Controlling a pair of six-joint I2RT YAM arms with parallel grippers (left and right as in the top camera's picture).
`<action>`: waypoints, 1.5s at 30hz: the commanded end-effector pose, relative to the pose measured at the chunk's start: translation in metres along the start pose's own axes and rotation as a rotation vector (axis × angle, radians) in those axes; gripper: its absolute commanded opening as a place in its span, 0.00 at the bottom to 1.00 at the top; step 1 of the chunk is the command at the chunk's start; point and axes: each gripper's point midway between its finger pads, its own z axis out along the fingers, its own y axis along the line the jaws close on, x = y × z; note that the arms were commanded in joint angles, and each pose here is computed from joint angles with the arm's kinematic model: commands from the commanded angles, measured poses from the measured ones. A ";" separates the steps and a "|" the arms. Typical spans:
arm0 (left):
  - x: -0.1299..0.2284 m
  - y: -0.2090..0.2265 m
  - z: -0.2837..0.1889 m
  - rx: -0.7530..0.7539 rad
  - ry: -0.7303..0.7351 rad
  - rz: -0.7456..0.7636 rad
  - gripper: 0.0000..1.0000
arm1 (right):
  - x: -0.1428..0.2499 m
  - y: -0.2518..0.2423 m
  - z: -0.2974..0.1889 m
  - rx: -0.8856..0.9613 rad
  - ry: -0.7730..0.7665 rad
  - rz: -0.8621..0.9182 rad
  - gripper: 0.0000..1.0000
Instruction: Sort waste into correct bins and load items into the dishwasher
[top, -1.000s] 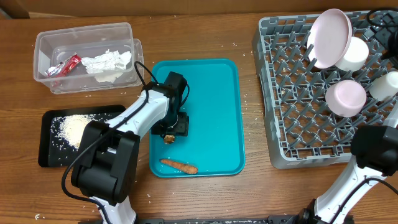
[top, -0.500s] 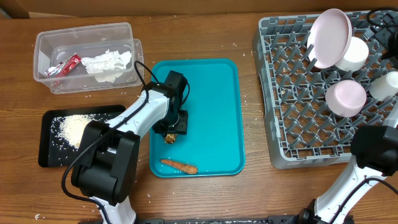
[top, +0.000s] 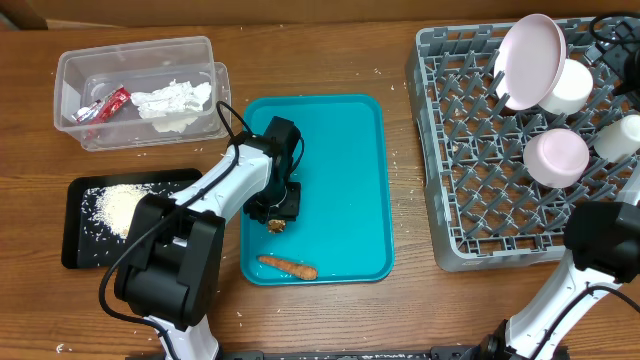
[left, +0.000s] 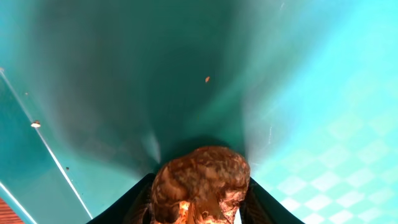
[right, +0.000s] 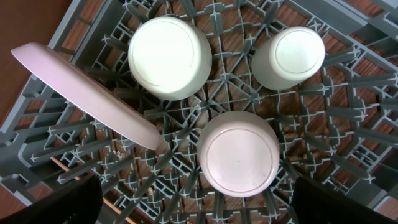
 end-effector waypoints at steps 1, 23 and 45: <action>0.001 -0.004 0.003 0.009 0.004 0.013 0.44 | -0.006 0.001 -0.020 -0.029 -0.051 0.004 1.00; -0.021 0.001 -0.035 0.062 -0.011 -0.081 0.34 | -0.006 0.001 -0.020 -0.029 -0.051 0.004 1.00; -0.033 0.190 -0.125 -0.116 -0.063 -0.556 0.38 | -0.006 0.001 -0.020 -0.029 -0.051 0.004 1.00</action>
